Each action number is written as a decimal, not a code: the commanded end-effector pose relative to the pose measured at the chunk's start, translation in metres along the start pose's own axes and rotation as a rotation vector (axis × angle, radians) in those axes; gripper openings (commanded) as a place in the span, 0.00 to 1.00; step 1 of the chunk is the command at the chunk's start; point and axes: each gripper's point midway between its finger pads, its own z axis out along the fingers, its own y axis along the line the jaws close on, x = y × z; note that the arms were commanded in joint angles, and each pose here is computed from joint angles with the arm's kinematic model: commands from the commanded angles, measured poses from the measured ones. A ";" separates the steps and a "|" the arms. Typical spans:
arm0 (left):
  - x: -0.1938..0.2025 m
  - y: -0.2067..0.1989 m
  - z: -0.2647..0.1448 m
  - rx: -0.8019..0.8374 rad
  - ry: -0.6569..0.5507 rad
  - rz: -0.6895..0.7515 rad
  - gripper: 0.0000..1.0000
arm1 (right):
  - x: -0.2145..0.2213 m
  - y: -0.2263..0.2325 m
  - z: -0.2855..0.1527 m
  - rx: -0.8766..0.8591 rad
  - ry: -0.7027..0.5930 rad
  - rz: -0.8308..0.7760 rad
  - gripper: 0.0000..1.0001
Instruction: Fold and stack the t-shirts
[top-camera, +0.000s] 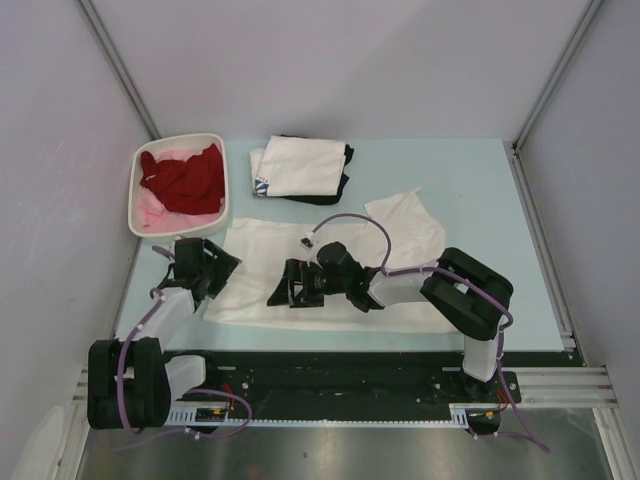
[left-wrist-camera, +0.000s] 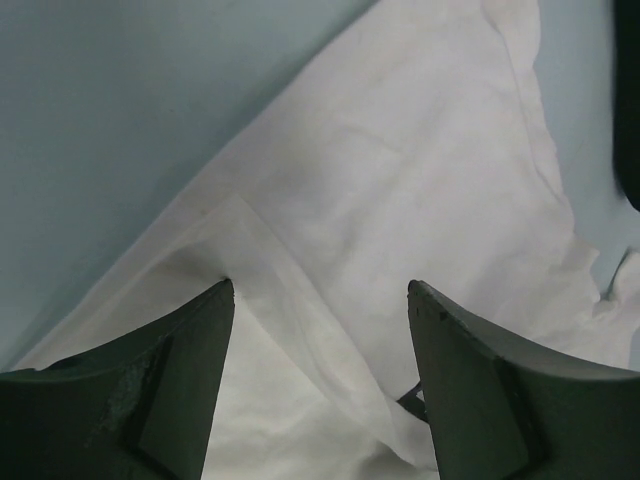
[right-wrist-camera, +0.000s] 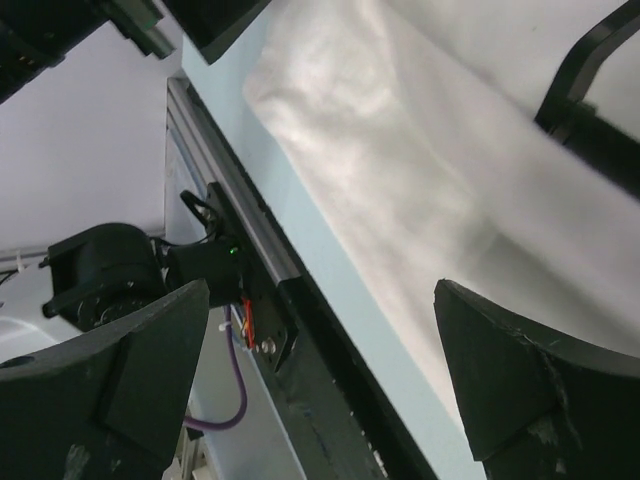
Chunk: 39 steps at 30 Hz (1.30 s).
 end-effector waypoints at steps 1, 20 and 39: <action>-0.033 -0.012 -0.002 0.033 -0.093 -0.037 0.75 | -0.028 0.008 0.012 -0.049 -0.071 -0.025 1.00; -0.033 -0.012 -0.043 0.116 -0.154 -0.005 0.75 | -0.181 -0.032 -0.015 0.058 -0.407 -0.151 1.00; 0.027 -0.009 -0.068 0.123 0.127 0.197 0.75 | -0.113 -0.136 -0.267 0.846 -0.464 0.014 1.00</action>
